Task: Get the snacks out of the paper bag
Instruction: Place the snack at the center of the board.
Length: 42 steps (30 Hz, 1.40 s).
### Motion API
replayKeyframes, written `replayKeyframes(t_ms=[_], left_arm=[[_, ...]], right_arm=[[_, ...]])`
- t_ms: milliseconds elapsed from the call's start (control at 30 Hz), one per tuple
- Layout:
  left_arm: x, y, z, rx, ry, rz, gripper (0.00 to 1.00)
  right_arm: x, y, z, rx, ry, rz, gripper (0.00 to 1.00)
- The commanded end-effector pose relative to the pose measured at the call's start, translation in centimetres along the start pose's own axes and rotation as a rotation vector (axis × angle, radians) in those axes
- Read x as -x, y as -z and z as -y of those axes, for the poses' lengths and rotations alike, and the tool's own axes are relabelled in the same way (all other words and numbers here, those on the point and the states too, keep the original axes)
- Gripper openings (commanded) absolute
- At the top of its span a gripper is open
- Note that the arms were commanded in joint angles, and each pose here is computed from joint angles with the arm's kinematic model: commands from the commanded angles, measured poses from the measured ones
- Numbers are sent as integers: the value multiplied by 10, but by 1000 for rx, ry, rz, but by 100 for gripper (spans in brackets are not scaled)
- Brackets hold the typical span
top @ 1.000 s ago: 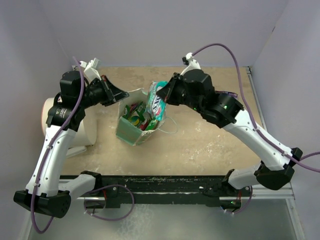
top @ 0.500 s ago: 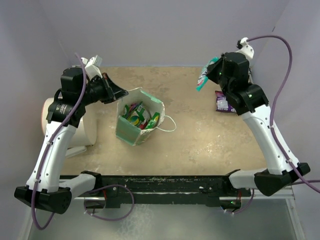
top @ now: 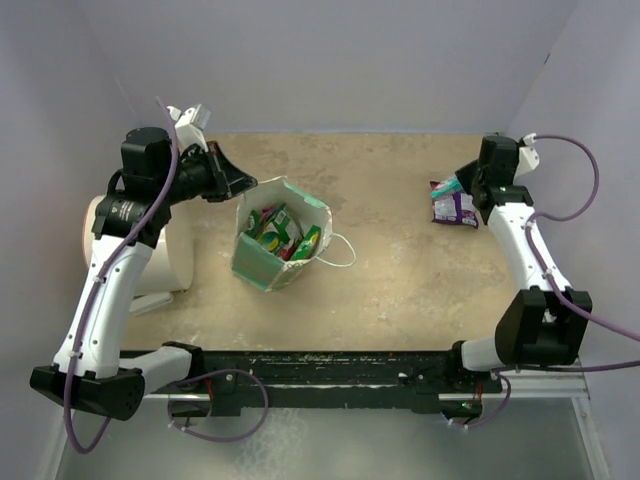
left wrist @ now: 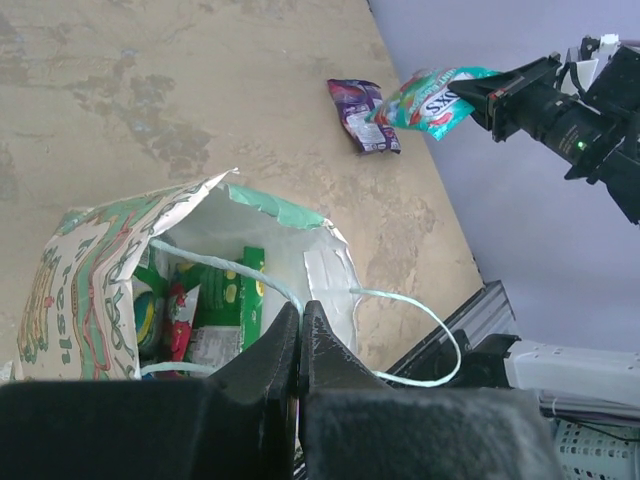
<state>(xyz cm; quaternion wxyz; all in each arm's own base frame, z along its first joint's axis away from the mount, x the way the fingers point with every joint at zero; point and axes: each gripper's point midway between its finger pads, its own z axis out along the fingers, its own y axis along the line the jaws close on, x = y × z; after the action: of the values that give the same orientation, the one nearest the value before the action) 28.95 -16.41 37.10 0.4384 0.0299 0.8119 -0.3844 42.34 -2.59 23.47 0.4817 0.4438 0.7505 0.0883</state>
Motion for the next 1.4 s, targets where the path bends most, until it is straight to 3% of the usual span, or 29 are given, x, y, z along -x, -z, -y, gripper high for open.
replayKeyframes(t_ms=[0,167,400,733,1167,1367], left_arm=[[18,-1,17,-65,-108,33,0],[33,-5,14,-27,-172,41,0],[31,-16,8,-19,-183,20,0],[29,-20,5,-15,-176,9,0],[25,-17,3,-5,-155,10,0],[25,-10,2,21,-152,24,0]], right_arm=[[51,-16,-33,175,-136,131,0],[69,-52,-31,201,-207,110,0],[34,-106,1,260,-315,-17,0],[-17,-120,91,80,-408,-60,0],[-63,-122,150,-151,-284,-197,27],[-55,-100,162,-232,-166,-203,49]])
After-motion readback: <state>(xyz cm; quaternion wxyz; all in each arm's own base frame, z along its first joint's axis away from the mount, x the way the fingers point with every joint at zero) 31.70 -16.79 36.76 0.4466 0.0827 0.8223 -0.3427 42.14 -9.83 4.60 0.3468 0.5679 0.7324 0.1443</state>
